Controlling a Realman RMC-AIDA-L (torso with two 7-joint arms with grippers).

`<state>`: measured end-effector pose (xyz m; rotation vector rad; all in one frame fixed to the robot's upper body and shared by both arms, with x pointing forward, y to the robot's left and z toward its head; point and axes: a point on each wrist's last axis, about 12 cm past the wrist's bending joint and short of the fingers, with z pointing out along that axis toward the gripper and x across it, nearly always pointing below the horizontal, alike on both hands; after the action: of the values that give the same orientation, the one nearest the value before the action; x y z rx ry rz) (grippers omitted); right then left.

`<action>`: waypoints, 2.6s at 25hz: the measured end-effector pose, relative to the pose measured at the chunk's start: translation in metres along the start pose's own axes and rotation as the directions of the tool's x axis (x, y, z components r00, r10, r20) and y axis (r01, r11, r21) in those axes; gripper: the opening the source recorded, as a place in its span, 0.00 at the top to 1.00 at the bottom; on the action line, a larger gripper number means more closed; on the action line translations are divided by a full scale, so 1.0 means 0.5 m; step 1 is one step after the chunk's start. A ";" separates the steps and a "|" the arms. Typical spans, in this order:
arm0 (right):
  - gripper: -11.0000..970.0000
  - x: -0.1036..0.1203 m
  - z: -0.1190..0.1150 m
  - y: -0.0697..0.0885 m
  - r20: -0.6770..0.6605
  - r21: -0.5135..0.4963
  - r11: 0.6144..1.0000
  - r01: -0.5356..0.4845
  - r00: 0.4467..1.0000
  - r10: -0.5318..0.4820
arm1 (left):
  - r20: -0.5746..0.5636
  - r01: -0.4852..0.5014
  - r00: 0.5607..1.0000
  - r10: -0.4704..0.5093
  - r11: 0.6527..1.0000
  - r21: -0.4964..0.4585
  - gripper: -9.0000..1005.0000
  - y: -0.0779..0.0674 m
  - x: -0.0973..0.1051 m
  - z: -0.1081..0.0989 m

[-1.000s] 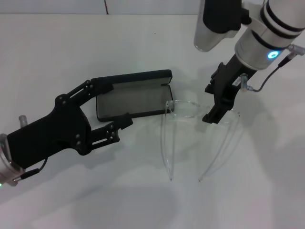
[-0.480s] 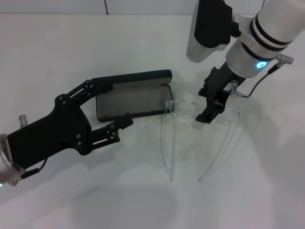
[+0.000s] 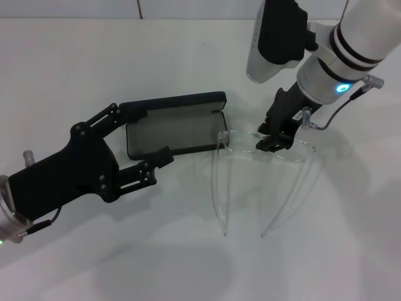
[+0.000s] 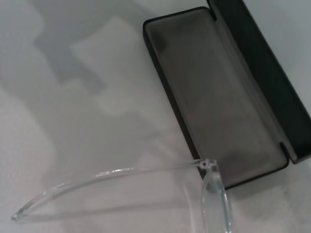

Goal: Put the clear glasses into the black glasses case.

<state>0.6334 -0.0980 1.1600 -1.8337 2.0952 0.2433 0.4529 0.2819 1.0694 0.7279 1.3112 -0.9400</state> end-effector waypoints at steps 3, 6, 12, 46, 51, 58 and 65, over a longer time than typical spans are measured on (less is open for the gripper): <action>0.61 0.001 0.001 0.002 -0.007 -0.005 1.000 0.004 1.000 -0.004 | 0.001 0.000 1.000 0.000 1.000 -0.001 0.14 0.000 0.000 0.000; 0.69 0.003 0.002 0.004 -0.012 -0.014 1.000 0.003 1.000 -0.003 | 0.005 -0.003 1.000 0.003 1.000 -0.007 0.14 0.002 -0.002 -0.001; 0.83 0.009 -0.007 0.010 -0.018 -0.027 1.000 0.009 1.000 -0.009 | 0.013 -0.007 1.000 0.007 1.000 -0.026 0.14 0.005 -0.005 -0.008; 0.92 0.311 -0.076 0.080 0.792 -0.377 0.866 -0.329 0.370 0.486 | 0.209 -0.039 0.978 -0.021 0.960 0.278 0.45 0.088 -0.175 0.200; 0.92 0.313 -0.074 0.084 0.797 -0.408 0.852 -0.329 0.327 0.507 | 0.177 -0.047 0.984 -0.008 0.952 0.303 0.66 0.075 -0.159 0.211; 0.92 0.300 -0.079 0.090 0.802 -0.432 0.859 -0.276 0.319 0.505 | 0.125 -0.033 0.992 -0.013 0.933 0.359 0.86 0.057 -0.142 0.221; 0.92 0.291 -0.087 0.092 0.815 -0.440 0.866 -0.239 0.299 0.496 | 0.102 -0.002 0.994 -0.040 0.925 0.380 0.95 0.048 -0.126 0.223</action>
<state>0.5668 -0.2411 1.1427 -0.7895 1.5709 1.3576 0.5254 0.2052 1.1457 0.9480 1.0520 -1.2511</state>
